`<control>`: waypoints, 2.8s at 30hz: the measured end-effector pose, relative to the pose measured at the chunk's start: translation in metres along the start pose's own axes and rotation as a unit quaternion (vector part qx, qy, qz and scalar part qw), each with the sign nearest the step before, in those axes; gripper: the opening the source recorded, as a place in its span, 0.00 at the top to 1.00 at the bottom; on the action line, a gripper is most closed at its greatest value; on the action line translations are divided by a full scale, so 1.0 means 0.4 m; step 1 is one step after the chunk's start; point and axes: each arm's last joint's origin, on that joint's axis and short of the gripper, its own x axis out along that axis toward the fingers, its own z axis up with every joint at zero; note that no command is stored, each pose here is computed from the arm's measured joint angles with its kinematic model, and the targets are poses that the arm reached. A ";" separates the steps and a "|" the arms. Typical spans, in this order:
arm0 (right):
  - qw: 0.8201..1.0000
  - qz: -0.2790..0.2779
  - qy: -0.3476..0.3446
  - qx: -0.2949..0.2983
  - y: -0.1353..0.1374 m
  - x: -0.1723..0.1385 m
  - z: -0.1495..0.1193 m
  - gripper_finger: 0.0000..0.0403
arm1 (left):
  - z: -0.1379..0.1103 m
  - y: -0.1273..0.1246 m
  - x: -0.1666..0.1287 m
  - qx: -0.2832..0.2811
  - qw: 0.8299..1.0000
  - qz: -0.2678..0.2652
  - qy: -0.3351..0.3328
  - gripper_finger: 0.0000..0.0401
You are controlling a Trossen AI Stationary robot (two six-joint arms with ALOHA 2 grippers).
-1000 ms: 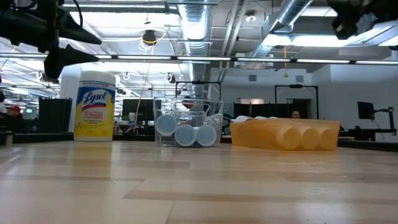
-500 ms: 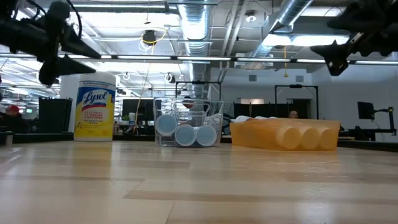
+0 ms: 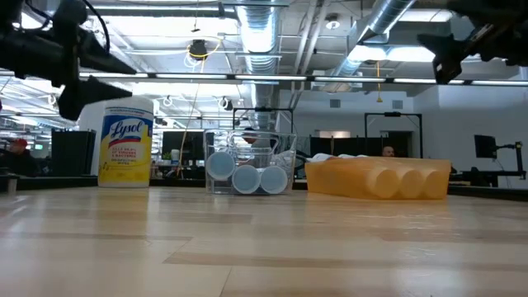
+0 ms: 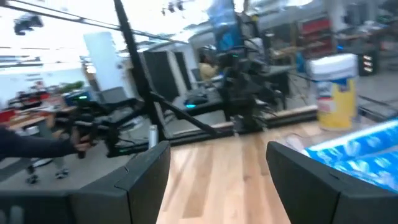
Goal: Pick & place silicon tubes, Sealant and Lysol wipes
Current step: Return to Home Position
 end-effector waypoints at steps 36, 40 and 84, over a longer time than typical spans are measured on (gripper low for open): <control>0.997 -0.075 0.025 0.010 -0.027 0.002 -0.112 0.36 | -0.017 0.031 -0.011 0.066 0.996 0.048 0.021 0.47; 0.996 -0.078 0.031 -0.008 -0.029 0.003 -0.114 0.36 | -0.017 0.031 -0.011 0.066 0.996 0.047 0.021 0.47; 0.994 -0.080 0.026 0.070 -0.030 0.003 -0.115 0.36 | -0.007 0.020 -0.010 0.042 0.999 0.027 0.008 0.47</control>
